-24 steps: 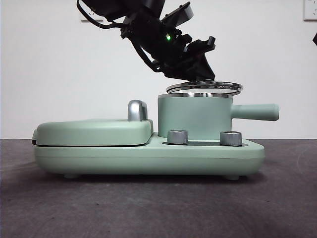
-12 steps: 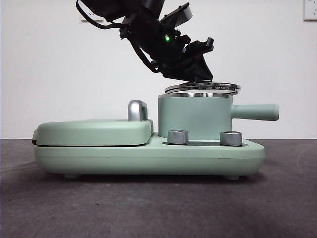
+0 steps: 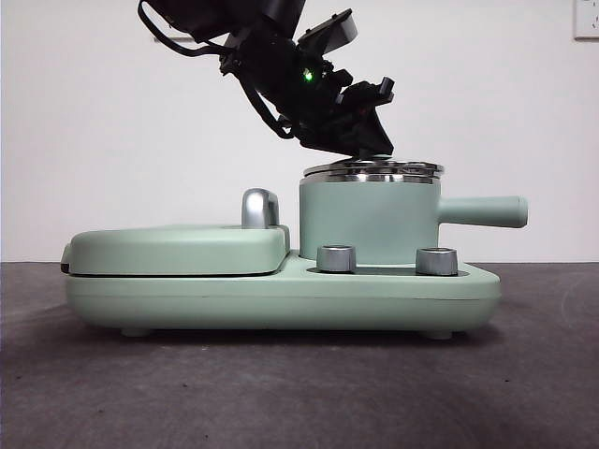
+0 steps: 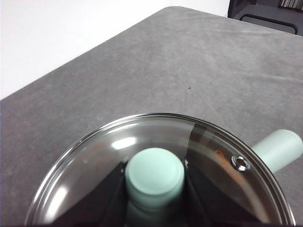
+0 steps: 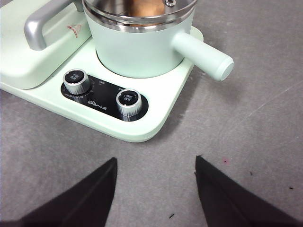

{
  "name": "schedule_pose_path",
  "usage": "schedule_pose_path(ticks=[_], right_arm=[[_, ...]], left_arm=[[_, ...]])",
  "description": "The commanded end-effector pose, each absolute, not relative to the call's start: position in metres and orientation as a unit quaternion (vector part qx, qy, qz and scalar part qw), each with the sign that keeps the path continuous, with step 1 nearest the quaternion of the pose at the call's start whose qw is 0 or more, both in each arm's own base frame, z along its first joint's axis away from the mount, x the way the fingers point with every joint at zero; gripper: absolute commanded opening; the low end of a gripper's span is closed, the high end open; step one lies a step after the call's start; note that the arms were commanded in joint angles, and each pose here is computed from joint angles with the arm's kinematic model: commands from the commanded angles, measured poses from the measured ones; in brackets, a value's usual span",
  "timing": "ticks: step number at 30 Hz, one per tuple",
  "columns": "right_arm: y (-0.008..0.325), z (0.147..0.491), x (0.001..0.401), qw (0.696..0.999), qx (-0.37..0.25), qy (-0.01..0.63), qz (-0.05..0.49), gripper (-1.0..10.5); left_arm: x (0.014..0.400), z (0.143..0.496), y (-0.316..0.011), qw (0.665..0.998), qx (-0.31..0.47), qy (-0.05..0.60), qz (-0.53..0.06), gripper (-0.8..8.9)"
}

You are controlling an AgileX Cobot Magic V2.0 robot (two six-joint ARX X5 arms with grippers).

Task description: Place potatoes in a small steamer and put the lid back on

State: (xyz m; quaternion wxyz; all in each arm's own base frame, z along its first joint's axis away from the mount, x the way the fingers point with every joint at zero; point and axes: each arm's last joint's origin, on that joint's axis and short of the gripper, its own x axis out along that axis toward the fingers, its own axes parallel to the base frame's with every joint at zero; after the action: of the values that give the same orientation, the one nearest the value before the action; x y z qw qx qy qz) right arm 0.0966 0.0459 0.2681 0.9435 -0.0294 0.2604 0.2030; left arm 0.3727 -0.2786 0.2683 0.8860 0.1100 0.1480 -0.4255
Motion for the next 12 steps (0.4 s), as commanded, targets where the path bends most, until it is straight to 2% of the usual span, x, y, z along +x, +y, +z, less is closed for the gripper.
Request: schedule_pose_path(ticks=[1, 7, 12], right_arm=[[0.0466, 0.2700, 0.0973, 0.945, -0.026, 0.256, 0.203, 2.5], [0.0460, 0.2701, 0.0976, 0.947, -0.029, 0.255, 0.192, 2.5], [0.0460, 0.2701, 0.0976, 0.947, -0.029, 0.255, 0.192, 2.5]], left_arm=[[0.3748, 0.2720, -0.2788, 0.888, 0.114, 0.147, -0.421, 0.11], [0.3737, 0.2774, -0.2779, 0.888, 0.111, 0.137, -0.425, 0.11], [0.3718, 0.2687, -0.2771, 0.882, 0.112, 0.149, -0.432, 0.10]])
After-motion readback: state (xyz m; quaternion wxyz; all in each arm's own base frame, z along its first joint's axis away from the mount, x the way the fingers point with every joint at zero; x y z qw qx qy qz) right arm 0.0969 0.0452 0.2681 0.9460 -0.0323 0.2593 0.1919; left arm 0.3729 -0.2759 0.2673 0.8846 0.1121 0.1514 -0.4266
